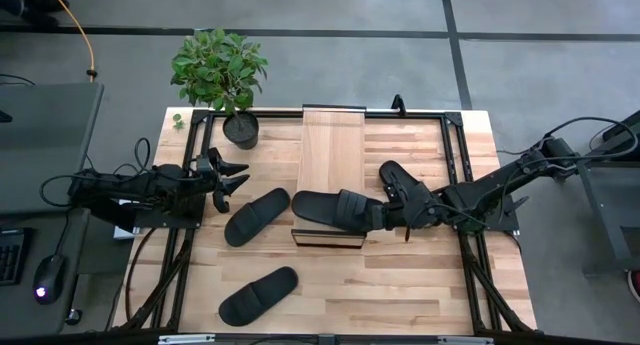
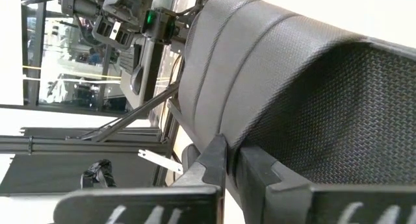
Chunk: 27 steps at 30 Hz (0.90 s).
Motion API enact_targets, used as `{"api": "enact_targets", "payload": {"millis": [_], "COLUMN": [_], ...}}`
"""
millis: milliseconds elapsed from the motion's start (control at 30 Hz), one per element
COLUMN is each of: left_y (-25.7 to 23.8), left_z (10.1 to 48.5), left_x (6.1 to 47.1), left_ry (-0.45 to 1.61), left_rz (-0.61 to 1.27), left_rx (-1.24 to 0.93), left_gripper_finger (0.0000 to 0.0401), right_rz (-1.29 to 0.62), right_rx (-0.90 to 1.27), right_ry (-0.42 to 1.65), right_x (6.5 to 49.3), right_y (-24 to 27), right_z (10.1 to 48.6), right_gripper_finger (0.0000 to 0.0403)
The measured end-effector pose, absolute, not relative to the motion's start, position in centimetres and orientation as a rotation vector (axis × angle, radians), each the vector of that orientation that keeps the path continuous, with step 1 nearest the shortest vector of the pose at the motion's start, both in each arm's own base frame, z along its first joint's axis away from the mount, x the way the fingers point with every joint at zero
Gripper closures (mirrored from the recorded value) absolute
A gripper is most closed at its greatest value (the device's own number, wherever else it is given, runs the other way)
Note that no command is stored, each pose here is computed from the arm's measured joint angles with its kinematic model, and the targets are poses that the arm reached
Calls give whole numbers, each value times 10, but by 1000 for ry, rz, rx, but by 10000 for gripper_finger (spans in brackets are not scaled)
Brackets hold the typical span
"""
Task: Pick and place slides into the shelf
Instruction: Put the black slide on the shelf
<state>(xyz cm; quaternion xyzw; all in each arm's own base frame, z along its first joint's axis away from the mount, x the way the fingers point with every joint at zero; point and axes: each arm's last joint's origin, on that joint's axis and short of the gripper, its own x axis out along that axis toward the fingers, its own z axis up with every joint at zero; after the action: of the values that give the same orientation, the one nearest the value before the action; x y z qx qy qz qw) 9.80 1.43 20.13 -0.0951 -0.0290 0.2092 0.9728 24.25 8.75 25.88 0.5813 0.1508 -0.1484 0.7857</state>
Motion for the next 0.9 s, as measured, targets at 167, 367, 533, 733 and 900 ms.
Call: {"api": "enact_targets", "payload": {"millis": [167, 367, 533, 733, 900], "left_y": [14, 14, 14, 14, 14], "left_z": [201, 201, 201, 201, 201], "left_x": [98, 98, 98, 98, 98], "left_ry": [-58, -59, -58, -59, -58], "left_rz": [422, 422, 422, 422, 422], "left_rx": [-192, -192, -192, -192, -192], "left_gripper_finger": [267, 267, 267, 267, 267], "right_rz": [-318, -330, -351, -341, -340], "right_rx": [1254, 1251, 1247, 1250, 1250], "right_ry": [327, 313, 291, 302, 302], "right_x": [242, 243, 243, 243, 243], "right_y": [88, 87, 85, 86, 86], "right_z": [259, 259, 259, 259, 259], "right_gripper_finger": [396, 396, 396, 396, 396]}}
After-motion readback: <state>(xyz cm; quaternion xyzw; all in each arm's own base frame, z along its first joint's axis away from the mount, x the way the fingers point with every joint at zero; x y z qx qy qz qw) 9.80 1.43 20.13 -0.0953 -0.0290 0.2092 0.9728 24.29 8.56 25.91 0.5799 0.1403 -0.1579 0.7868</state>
